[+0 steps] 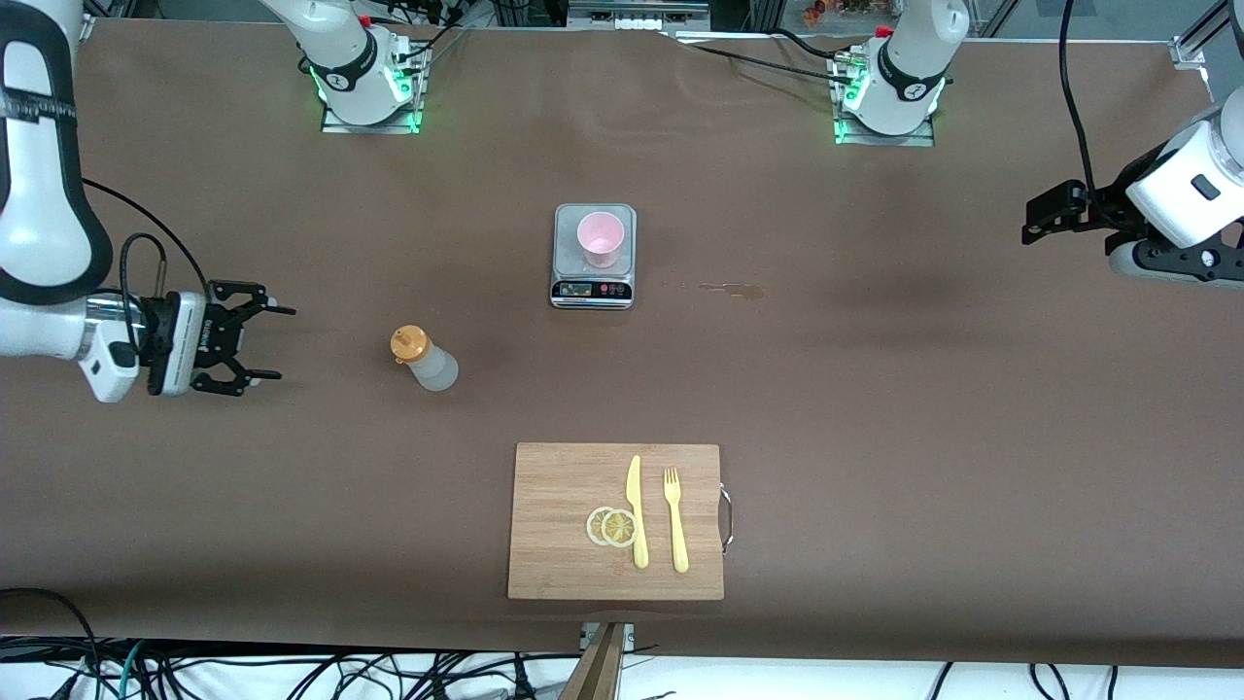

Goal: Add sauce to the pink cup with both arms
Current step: 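Move the right gripper to the white squeeze bottle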

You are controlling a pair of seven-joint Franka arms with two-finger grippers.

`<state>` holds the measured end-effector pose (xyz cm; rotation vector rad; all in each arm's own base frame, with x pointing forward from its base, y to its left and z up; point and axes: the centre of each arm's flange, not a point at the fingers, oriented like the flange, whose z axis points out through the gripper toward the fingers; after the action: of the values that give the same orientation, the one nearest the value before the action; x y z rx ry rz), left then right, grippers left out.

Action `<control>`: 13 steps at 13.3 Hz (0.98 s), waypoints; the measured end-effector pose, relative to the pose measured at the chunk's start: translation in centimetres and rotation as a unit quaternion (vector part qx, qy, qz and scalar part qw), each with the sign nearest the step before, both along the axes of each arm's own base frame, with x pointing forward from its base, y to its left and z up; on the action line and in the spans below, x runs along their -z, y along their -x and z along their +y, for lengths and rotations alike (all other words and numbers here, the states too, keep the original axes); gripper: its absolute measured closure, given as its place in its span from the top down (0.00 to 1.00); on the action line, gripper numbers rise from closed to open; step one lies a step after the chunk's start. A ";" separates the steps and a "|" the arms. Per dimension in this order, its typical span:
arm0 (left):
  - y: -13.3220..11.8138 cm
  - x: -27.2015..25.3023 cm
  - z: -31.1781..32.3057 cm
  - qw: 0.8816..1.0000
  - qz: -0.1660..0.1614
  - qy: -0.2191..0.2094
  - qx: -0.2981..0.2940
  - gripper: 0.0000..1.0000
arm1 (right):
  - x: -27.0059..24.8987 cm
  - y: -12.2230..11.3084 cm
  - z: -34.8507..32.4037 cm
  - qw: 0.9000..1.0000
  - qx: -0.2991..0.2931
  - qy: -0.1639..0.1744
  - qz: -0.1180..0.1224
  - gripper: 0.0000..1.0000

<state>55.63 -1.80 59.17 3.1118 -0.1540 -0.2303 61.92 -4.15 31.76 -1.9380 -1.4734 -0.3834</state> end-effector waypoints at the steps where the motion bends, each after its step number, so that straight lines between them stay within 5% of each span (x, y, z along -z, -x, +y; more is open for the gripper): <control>1: 0.1 0.1 0.1 1.000 0.002 -0.007 0.006 1.00 | 2.3 0.3 0.1 0.999 -0.022 -0.035 -0.013 1.00; 5: 0.1 0.7 -0.3 1.000 0.012 -0.008 0.015 1.00 | 9.2 1.3 2.3 0.989 -0.075 -0.126 -0.022 1.00; 8: 0.0 1.1 -0.6 1.000 0.016 -0.008 0.018 1.00 | 13.0 2.1 4.2 0.971 -0.111 -0.205 -0.057 1.00; 13: -0.3 0.7 -0.8 1.000 0.011 -0.007 0.020 1.00 | 16.9 3.1 4.7 0.956 -0.125 -0.252 -0.086 1.00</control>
<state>55.89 -2.60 58.44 3.1216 -0.2160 -0.2665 58.85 0.53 14.82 -1.3259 -1.5257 -0.7448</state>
